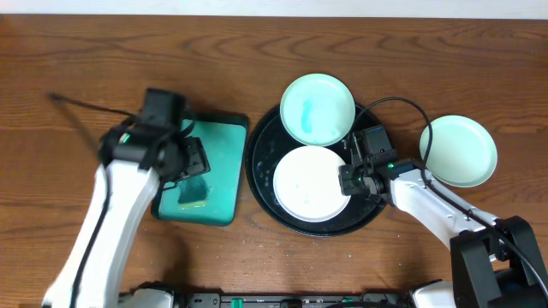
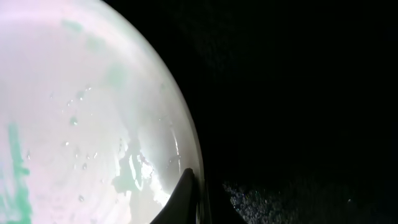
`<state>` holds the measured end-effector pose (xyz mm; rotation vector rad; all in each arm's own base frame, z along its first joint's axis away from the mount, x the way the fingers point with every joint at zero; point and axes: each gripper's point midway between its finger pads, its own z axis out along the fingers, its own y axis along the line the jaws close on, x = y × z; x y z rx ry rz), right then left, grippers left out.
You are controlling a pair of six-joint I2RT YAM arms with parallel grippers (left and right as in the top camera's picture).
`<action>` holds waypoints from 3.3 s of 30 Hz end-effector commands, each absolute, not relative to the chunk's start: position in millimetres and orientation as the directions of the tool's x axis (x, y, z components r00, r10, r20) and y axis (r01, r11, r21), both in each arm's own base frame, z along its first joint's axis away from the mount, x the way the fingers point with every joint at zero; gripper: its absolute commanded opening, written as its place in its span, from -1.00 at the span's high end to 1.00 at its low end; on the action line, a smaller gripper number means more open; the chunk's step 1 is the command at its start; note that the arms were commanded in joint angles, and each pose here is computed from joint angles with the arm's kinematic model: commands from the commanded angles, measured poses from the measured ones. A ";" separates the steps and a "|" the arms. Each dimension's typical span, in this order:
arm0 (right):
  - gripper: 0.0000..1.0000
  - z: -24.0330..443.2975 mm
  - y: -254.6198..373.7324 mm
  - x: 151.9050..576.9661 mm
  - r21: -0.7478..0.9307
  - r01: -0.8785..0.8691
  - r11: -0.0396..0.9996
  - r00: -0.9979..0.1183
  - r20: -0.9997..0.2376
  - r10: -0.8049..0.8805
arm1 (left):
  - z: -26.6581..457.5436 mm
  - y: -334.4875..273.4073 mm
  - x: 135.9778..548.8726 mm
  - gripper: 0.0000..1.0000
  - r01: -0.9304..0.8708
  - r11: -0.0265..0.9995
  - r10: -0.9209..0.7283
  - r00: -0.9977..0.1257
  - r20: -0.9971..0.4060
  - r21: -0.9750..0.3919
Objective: Clean dirty plates on tray and stack at the side
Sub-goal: 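Move the right gripper to the white plate's rim and hold it, then pick up the sponge with the left gripper and bring it to the white plate, then scrub the white plate with the sponge while the right gripper holds it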
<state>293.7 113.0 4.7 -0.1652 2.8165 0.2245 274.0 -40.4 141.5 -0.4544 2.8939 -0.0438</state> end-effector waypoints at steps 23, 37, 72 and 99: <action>0.98 -3.3 81.0 293.1 0.046 0.006 0.999 -0.957 -0.291 0.019 | 46.4 -61.0 308.3 0.86 -0.258 0.952 -0.253 -0.966 0.052 -0.164; 0.98 -3.2 82.7 293.5 0.060 0.023 0.998 -0.956 -0.290 0.039 | 4.4 -57.6 301.3 0.86 -0.241 0.964 -0.244 -0.970 -0.009 -0.114; 0.98 -3.9 85.4 290.7 0.086 0.057 0.995 -0.958 -0.274 0.079 | 25.4 -324.5 270.9 0.86 -0.007 0.866 -0.008 -1.000 0.001 -0.501; 0.98 -5.3 84.0 286.3 0.080 0.059 0.995 -0.963 -0.257 0.078 | -4.9 -327.6 256.7 0.86 0.067 0.850 0.144 -0.984 0.108 -0.523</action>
